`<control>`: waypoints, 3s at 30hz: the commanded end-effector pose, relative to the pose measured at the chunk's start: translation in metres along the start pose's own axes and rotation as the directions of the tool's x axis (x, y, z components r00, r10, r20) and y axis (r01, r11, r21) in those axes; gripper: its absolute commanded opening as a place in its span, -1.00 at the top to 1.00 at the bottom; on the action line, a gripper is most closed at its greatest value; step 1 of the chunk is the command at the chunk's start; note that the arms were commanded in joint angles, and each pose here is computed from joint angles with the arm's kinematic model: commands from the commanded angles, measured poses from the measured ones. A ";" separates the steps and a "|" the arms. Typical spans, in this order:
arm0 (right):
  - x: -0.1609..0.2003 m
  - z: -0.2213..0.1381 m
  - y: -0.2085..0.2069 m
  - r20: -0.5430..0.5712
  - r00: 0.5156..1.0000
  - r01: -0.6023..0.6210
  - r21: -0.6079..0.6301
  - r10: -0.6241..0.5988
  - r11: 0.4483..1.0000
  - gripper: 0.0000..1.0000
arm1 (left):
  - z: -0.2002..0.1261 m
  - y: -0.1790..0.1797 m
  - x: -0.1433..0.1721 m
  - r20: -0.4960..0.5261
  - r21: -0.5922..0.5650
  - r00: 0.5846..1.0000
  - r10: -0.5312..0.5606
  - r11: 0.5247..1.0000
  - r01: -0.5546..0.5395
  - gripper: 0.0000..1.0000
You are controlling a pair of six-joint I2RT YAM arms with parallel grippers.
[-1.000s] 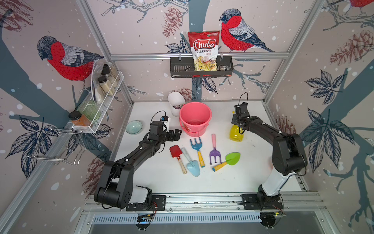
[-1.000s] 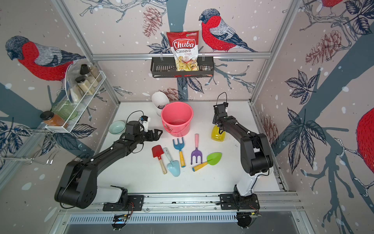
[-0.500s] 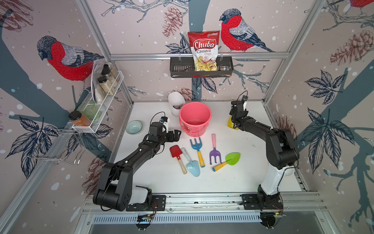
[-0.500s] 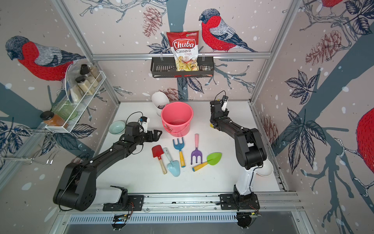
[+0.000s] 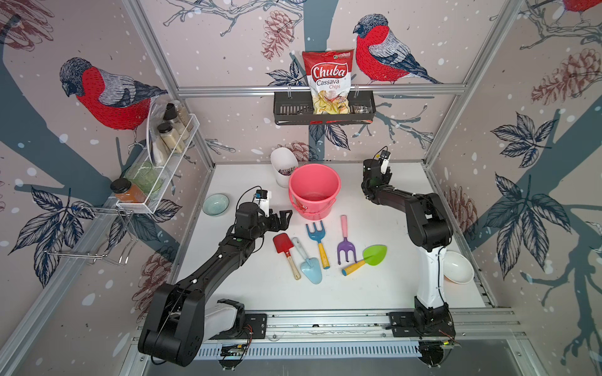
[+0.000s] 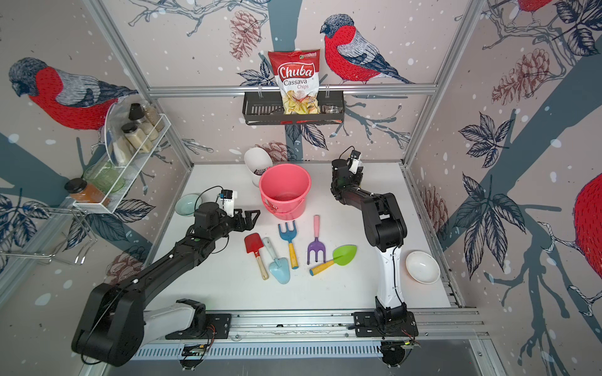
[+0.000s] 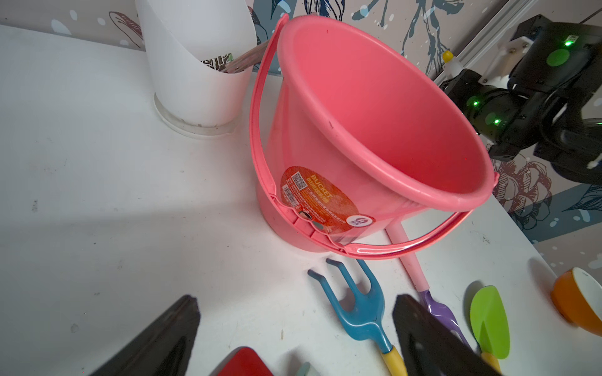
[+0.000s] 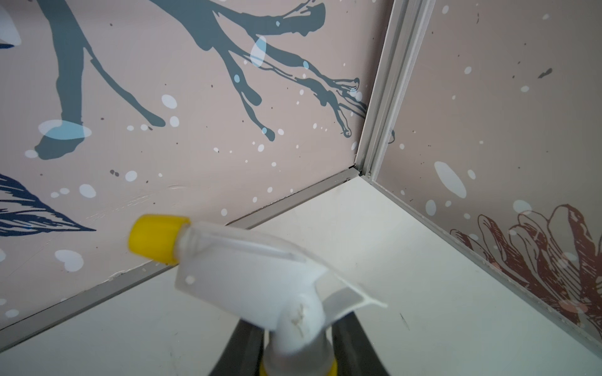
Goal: Organize the gardening tools
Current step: Adjust the gardening tool at the center of the board.
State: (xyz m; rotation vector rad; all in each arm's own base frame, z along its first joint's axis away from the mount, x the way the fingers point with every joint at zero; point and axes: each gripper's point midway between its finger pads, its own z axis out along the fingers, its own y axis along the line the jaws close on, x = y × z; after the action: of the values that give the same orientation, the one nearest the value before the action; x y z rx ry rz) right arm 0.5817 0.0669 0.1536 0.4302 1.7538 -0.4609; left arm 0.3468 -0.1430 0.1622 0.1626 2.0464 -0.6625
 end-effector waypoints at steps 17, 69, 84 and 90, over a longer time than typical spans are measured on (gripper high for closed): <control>-0.023 0.022 0.021 0.232 0.973 -0.006 0.129 -0.024 0.992 1.00 | -0.009 -0.014 -0.016 0.092 0.033 0.995 0.030 0.999 -0.033 -0.93; 0.007 -0.018 0.023 0.331 0.923 0.100 0.291 -0.198 0.952 -0.04 | -0.028 -0.020 -0.024 0.191 -0.034 0.976 0.108 0.994 -0.103 -0.90; 0.006 -0.025 0.011 0.315 0.924 0.117 0.304 -0.216 0.946 -0.99 | -0.033 -0.026 -0.027 0.210 -0.030 0.970 0.120 0.993 -0.116 -0.91; 0.010 -0.033 0.003 0.304 0.927 0.124 0.307 -0.220 0.944 -0.99 | -0.034 -0.027 -0.028 0.213 -0.034 0.969 0.123 0.992 -0.118 -0.91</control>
State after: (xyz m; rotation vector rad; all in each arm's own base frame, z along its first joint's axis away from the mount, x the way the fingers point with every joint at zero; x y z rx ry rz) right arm 0.5629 0.0885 0.1378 0.3183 1.4400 -0.8960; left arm 0.3238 -0.1434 0.1970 0.1867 1.8732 -0.5644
